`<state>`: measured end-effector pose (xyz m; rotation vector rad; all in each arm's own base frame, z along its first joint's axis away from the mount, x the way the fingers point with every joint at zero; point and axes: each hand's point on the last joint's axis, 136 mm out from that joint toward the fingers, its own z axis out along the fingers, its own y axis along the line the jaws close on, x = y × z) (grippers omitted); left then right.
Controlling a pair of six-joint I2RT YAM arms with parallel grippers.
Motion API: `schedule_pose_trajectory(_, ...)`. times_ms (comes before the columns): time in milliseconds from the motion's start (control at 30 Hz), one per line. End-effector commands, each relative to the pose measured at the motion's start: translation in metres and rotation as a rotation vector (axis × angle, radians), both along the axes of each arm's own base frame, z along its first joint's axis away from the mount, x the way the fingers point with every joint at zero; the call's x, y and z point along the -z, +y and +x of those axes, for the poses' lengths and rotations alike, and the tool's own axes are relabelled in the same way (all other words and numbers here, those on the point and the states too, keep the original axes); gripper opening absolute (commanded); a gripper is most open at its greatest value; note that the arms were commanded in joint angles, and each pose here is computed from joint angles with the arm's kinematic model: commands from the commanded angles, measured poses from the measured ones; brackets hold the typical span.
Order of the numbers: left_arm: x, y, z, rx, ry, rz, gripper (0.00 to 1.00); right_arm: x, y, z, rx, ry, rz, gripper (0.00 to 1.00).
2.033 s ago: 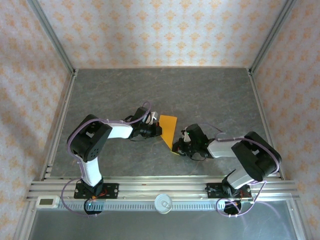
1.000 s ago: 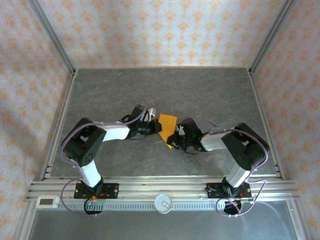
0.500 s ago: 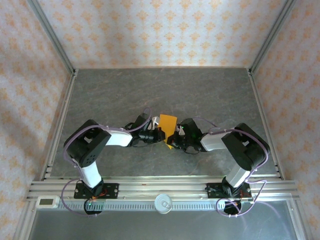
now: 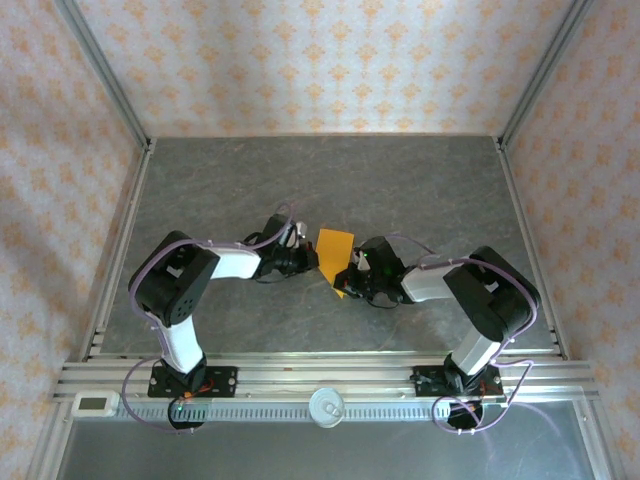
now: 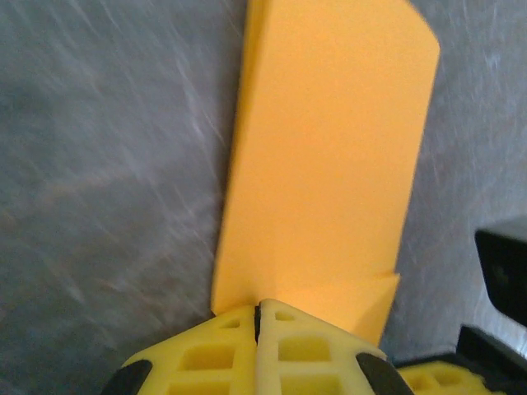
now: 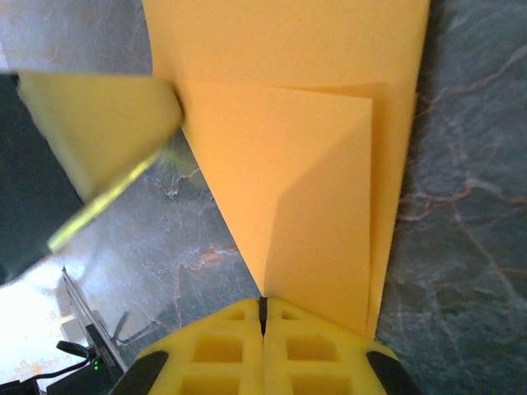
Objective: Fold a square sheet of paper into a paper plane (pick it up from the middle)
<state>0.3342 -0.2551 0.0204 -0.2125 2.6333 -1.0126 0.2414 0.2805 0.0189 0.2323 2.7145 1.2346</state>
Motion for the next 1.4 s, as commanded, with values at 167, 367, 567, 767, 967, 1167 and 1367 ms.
schedule_pose_trajectory(167,0.003,0.031,0.022,-0.066,-0.005,0.111,0.02,0.035,-0.028,-0.024,-0.003,0.085,-0.145,0.00)
schedule_pose_trajectory(367,-0.024,0.026,0.022,-0.065,-0.062,0.048,0.02,0.036,-0.031,-0.032,-0.065,0.082,-0.171,0.00)
schedule_pose_trajectory(567,-0.042,0.014,0.008,-0.036,-0.107,-0.032,0.03,0.031,-0.033,-0.038,-0.136,0.065,-0.193,0.00)
schedule_pose_trajectory(767,-0.051,0.012,0.003,-0.034,-0.139,-0.057,0.03,-0.009,-0.018,-0.025,-0.167,-0.044,-0.112,0.05)
schedule_pose_trajectory(967,-0.059,0.011,0.006,-0.041,-0.167,-0.073,0.07,-0.052,-0.038,0.024,0.035,-0.286,-0.190,0.29)
schedule_pose_trajectory(1167,-0.060,0.010,0.008,-0.039,-0.156,-0.102,0.22,-0.050,-0.061,0.041,0.167,-0.301,-0.230,0.42)
schedule_pose_trajectory(1367,-0.056,0.004,0.007,-0.003,-0.118,-0.162,0.44,-0.042,-0.045,0.038,0.107,-0.243,-0.170,0.43)
